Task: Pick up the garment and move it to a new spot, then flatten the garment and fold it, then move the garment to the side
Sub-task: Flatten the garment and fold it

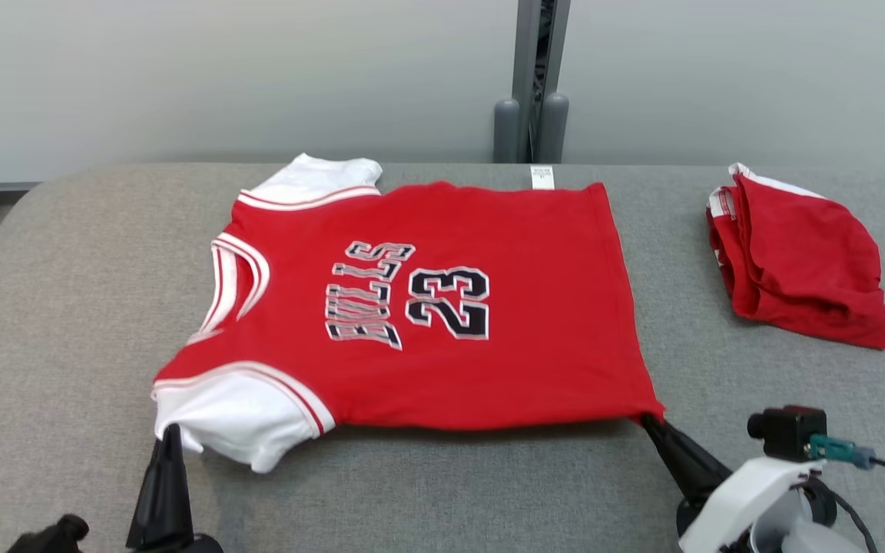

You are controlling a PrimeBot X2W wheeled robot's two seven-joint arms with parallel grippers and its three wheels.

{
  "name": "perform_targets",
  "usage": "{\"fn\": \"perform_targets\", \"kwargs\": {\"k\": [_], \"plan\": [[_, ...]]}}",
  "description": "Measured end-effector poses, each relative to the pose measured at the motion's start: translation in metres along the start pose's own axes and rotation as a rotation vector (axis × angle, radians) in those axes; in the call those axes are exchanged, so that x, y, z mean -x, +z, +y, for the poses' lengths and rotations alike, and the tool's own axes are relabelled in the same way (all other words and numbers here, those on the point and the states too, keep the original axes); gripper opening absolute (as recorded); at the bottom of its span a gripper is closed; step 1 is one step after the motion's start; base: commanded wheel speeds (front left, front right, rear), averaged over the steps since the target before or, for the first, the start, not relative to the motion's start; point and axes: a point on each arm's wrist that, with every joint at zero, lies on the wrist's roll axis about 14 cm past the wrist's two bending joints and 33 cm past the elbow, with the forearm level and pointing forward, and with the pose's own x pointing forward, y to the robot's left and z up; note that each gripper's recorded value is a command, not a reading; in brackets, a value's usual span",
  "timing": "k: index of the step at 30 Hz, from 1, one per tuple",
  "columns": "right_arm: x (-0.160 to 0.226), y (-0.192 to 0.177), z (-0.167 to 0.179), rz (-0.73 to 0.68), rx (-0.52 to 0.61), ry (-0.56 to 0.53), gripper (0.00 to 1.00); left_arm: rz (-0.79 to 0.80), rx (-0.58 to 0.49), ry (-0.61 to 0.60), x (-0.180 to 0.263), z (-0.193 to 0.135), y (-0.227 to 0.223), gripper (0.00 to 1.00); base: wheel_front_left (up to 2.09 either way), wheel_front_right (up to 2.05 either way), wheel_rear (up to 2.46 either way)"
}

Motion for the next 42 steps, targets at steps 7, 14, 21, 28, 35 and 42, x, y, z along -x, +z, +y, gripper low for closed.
{"fn": "perform_targets", "kwargs": {"k": [7, 14, 21, 28, 35, 42], "plan": [[0.02, -0.02, 0.002, 0.066, -0.007, 0.001, 0.0, 0.023, 0.003, 0.054, 0.026, 0.013, -0.006, 0.0, 0.0, 0.0, 0.0], [0.031, -0.026, -0.002, 0.096, -0.015, -0.013, 0.0, 0.081, -0.012, 0.064, 0.039, 0.016, -0.023, 0.0, 0.0, 0.0, 0.0], [0.027, -0.02, 0.005, 0.071, -0.016, -0.002, 0.0, 0.074, -0.029, 0.031, 0.028, 0.008, -0.021, 0.0, 0.0, 0.0, 0.0], [0.018, -0.003, 0.006, 0.037, 0.014, -0.005, 0.0, 0.023, -0.08, -0.068, -0.001, -0.014, -0.003, 0.0, 0.0, 0.0, 0.0], [0.002, 0.006, -0.001, 0.038, 0.041, -0.027, 0.0, 0.018, -0.112, -0.117, -0.028, -0.024, 0.001, 0.0, 0.0, 0.0, 0.0], [-0.021, 0.02, -0.01, 0.054, 0.066, -0.05, 0.0, 0.031, -0.14, -0.12, -0.063, -0.019, 0.003, 0.0, 0.0, 0.0, 0.0]]}}
